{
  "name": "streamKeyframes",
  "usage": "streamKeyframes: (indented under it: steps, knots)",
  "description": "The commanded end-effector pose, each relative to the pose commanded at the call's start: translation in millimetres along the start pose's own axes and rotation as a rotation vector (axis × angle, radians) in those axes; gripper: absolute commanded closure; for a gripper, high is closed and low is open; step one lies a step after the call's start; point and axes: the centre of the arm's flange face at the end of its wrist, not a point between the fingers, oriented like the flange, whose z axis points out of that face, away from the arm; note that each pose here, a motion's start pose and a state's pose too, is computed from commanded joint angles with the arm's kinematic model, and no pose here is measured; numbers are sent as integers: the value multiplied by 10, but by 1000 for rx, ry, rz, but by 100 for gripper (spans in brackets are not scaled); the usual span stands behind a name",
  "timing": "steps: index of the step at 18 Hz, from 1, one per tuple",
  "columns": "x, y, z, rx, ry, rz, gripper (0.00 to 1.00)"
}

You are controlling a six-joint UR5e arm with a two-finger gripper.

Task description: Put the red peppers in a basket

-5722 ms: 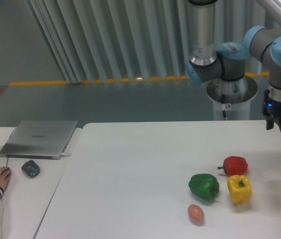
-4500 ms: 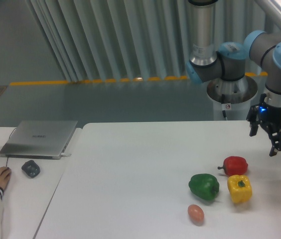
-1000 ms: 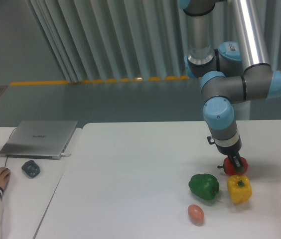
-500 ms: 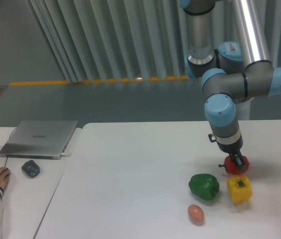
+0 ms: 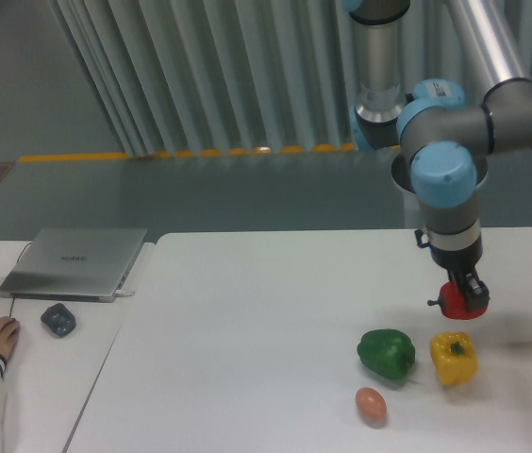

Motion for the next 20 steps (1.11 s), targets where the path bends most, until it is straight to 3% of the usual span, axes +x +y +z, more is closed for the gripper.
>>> streamKeyframes:
  steps: [5,10,18,20]
  knots:
    - [-337,549,-40,-21,-113,9,63]
    - [-530,1106,139,-184,-109,115,63]
    - [-772,1507,295,-207,-185,39,63]
    - [-792,1525,337,-208,-193,34,56]
